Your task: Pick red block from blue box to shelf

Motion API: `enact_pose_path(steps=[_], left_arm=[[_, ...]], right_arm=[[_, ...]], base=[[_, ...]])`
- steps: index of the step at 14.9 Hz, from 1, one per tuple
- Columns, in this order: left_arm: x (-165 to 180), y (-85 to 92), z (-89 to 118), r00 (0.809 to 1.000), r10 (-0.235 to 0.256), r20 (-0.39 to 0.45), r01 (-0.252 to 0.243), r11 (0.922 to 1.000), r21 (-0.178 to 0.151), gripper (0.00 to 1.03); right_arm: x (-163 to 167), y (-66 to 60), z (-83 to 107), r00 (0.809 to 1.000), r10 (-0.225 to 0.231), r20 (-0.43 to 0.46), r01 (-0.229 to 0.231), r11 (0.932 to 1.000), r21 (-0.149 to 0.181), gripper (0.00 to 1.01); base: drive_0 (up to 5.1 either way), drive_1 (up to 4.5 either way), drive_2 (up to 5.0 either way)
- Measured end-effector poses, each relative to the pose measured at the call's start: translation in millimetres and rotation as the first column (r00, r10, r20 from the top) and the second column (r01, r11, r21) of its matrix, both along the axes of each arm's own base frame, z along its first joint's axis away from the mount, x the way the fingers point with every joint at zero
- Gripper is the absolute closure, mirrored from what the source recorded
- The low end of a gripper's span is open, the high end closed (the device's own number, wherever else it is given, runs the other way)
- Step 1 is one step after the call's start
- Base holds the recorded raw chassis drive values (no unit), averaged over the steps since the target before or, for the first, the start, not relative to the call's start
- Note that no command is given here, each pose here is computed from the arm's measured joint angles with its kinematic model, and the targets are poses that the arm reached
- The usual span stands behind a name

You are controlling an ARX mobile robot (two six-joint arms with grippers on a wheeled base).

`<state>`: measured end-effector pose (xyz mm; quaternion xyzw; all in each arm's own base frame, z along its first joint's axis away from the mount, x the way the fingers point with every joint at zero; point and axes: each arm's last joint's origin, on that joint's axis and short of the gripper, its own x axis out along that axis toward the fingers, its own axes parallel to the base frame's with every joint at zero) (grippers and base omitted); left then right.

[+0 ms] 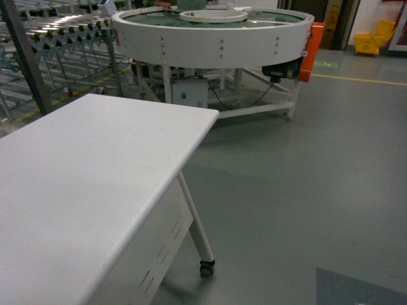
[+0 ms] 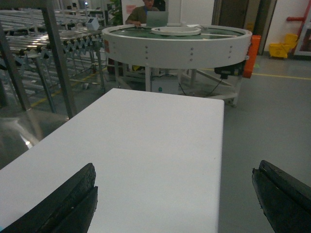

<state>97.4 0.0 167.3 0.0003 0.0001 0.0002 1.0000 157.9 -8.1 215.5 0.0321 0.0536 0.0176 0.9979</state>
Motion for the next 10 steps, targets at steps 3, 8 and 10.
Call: enact_pose_path(steps=[3,8,10], left_arm=[[0.0,0.0,0.5,1.000,0.000,0.006,0.000,1.0000,0.000,0.05],[0.0,0.0,-0.1,1.000,0.000,-0.001,0.000,1.0000,0.000,0.05],[0.0,0.0,0.1,1.000,0.000,0.001,0.000,1.0000,0.000,0.05]], right_arm=[[0.0,0.0,0.2,1.000,0.000,0.002,0.000,1.0000,0.000,0.73],[0.1,0.0,0.1,1.000,0.000,0.002,0.000,1.0000,0.000,0.73],[0.1,0.0,0.1,1.000,0.000,0.001,0.000,1.0000,0.000,0.73]], base=[[-1.7,2.63,-6.0],[-1.7,2.61,-6.1],[-1.7,2.67,-6.0]])
